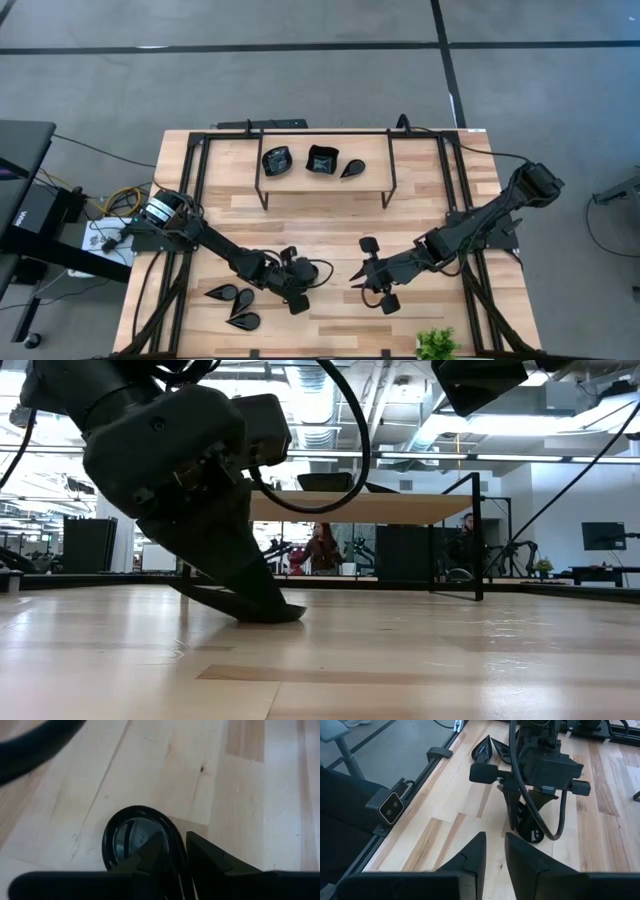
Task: Pick & Place Mini shaped plates
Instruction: Stack the black drop-shaped plate on top of the black drop-shaped plate on the shelf
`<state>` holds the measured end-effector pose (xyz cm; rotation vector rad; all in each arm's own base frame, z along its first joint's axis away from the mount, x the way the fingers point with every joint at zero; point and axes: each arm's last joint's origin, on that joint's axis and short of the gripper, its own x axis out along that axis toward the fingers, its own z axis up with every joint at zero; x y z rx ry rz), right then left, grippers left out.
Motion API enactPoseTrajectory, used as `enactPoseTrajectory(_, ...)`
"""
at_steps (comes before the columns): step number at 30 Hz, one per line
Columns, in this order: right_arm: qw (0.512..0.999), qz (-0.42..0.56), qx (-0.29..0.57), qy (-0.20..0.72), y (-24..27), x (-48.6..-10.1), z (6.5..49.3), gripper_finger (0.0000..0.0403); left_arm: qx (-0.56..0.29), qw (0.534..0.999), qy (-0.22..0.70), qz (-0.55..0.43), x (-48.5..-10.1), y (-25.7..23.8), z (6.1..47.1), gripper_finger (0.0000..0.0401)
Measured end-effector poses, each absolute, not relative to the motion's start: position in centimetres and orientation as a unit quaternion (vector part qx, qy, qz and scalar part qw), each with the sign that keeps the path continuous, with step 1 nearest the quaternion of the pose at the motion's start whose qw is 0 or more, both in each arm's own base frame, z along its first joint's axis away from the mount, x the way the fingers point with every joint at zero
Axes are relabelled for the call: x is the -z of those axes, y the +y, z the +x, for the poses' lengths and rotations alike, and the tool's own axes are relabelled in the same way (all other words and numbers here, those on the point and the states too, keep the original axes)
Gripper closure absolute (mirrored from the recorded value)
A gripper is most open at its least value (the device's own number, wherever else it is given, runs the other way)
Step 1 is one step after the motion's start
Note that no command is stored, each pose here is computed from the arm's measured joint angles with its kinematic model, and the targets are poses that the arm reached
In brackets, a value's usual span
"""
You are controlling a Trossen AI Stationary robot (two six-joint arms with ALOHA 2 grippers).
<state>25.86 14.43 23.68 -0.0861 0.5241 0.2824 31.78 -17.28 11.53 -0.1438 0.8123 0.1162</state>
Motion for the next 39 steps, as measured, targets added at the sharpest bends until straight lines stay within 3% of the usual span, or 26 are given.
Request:
enactPoseTrajectory(9, 0.955, -0.042, -0.139, 0.258, 14.4, -23.7, 25.9, 0.0337, -0.049, 0.917, 0.394, -0.044, -11.6, -17.2, 31.9, 0.0392)
enactPoseTrajectory(12, 0.955, -0.042, -0.139, 0.258, 14.4, -23.7, 25.9, 0.0337, -0.044, 0.920, 0.386, -0.048, -12.4, -17.2, 31.8, 0.0393)
enactPoseTrajectory(19, 0.943, 0.002, -0.190, 0.274, 14.6, -25.2, 23.9, 0.0337, -0.031, 0.953, 0.301, -0.032, -18.9, -16.3, 32.8, 0.0394)
enactPoseTrajectory(29, 0.951, -0.075, -0.126, 0.272, 15.2, -25.5, 19.4, 0.0337, -0.063, 0.983, 0.166, 0.043, -30.2, -6.1, 36.1, 0.0394)
enactPoseTrajectory(39, 0.956, -0.051, -0.089, 0.276, 13.3, -24.9, 19.6, 0.0337, -0.105, 0.981, 0.154, 0.044, -30.9, 3.5, 41.6, 0.0393)
